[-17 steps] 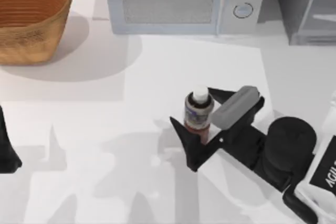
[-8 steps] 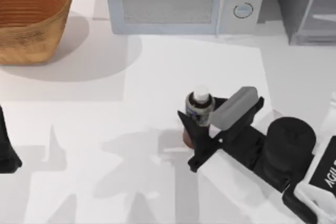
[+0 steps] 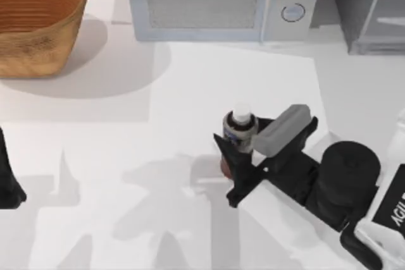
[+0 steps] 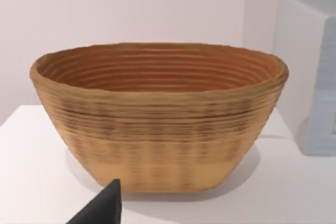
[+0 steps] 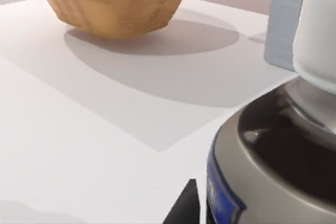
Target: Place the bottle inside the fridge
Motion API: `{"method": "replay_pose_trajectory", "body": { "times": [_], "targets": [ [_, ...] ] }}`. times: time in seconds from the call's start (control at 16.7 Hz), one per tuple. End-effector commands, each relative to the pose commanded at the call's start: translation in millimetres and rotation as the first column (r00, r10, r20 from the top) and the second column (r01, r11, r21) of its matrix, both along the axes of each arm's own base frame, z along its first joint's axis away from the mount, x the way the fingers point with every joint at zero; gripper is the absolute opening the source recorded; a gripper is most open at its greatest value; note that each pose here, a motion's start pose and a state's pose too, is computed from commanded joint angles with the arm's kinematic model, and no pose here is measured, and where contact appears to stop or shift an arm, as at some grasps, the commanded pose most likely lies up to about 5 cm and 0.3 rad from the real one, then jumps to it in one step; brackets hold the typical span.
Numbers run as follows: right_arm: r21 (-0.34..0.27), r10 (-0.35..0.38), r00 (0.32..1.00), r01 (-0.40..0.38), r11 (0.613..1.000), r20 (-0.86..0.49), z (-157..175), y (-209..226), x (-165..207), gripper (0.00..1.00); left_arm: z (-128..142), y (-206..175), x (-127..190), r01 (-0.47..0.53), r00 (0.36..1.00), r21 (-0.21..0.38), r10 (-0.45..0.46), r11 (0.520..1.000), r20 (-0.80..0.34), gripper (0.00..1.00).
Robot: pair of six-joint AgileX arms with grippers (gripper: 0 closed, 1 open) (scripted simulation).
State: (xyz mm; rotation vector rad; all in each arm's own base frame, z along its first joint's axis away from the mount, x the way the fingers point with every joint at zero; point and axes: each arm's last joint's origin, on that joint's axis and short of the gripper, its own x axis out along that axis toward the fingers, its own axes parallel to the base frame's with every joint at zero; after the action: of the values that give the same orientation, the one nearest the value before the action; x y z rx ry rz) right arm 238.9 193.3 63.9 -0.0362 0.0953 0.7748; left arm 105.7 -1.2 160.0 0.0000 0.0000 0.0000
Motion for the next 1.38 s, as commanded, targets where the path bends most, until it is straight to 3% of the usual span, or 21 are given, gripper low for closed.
{"method": "replay_pose_trajectory", "body": {
  "times": [0.3, 0.84, 1.38],
  "targets": [
    [-0.001, -0.003, 1.0, 0.003, 1.0, -0.003, 2.4, -5.3, 1.4, 0.01, 0.0, 0.0, 0.0, 0.0, 1.0, 0.0, 0.0, 1.0, 0.0, 1.0],
    [0.002, -0.001, 1.0, 0.001, 1.0, 0.004, 49.2, -95.8, 0.9, 0.01, 0.0, 0.0, 0.0, 0.0, 1.0, 0.0, 0.0, 1.0, 0.0, 1.0],
    [0.007, -0.023, 1.0, 0.023, 1.0, 0.012, 59.0, -102.7, -2.1, 0.01, 0.0, 0.0, 0.0, 0.0, 1.0, 0.0, 0.0, 1.0, 0.0, 1.0]
  ]
}}
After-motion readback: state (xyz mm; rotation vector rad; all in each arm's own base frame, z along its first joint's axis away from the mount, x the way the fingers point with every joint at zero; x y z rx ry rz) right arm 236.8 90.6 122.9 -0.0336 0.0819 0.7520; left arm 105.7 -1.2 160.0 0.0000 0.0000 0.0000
